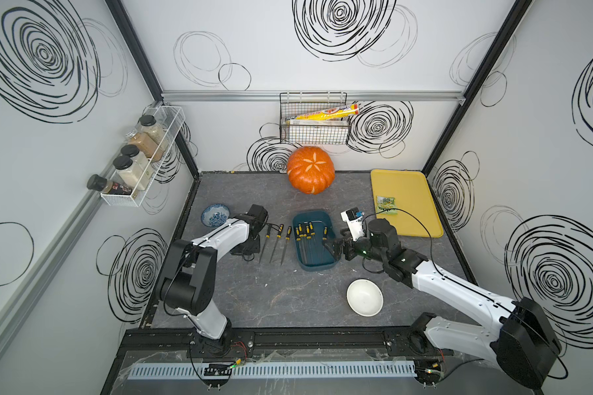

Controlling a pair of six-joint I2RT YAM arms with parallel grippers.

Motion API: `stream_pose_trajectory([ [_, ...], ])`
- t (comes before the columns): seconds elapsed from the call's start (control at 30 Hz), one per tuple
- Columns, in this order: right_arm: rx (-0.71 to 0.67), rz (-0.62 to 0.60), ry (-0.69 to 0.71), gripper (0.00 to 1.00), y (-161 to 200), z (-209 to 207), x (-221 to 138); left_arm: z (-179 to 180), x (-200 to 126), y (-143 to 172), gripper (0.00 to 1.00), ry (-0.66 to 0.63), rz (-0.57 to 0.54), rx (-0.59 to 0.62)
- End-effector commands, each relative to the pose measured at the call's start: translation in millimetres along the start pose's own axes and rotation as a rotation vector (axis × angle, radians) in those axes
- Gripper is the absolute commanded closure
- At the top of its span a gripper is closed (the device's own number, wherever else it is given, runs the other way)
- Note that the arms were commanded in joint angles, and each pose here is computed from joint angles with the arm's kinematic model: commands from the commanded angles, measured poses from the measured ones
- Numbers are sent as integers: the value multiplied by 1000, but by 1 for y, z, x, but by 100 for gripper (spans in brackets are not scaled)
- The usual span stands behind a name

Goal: Take the file tool out of the storage box
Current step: Pick up the file tool from the storage box, then place the file tool at the center of the board.

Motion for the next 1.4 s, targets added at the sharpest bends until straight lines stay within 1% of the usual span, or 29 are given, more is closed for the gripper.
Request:
stream_pose_trajectory([
  [0.0, -12, -23, -15, 0, -2, 2, -5, 10, 13, -6, 100, -53, 34, 18],
  [0.13, -6, -20, -18, 0, 0, 1, -5, 9, 19, -12, 100, -76, 56, 42],
  [0.33, 0, -8, -20, 0, 1, 0, -3, 4, 18, -19, 100, -96, 39, 76],
  [0.53, 3, -4, -7, 0, 3, -2, -2, -4, 33, -16, 100, -114, 106, 137],
  [0.7, 5, -2, -6, 0, 4, -3, -2, -5, 29, -18, 100, -107, 94, 136],
  [0.9, 6, 6, 3, 0, 5, -5, 1, -11, 37, -16, 100, -104, 125, 160],
  [1.1, 5, 4, 10, 0, 5, -6, 1, -13, 36, -16, 100, -96, 128, 168],
  [1.13, 5, 2, 12, 0, 5, -6, 1, -13, 37, -16, 97, -96, 128, 167],
  [1.17, 5, 4, 14, 0, 6, -6, 1, -13, 37, -15, 95, -90, 126, 167],
  [1.27, 6, 5, 18, 0, 6, -7, 2, -14, 37, -15, 95, -79, 131, 173],
  [1.37, 8, 11, 22, 0, 7, -8, 3, -15, 36, -14, 92, -69, 130, 175],
])
Point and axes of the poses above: each gripper's point midway between its finger pads, its own x axis out along the fingers, its own z axis along the line the jaws close on, y = z × x, the point moved 7 cm from there along -x, back along the fingers, and after that the axes turned 13 degrees about x, right-handed, at the moved point
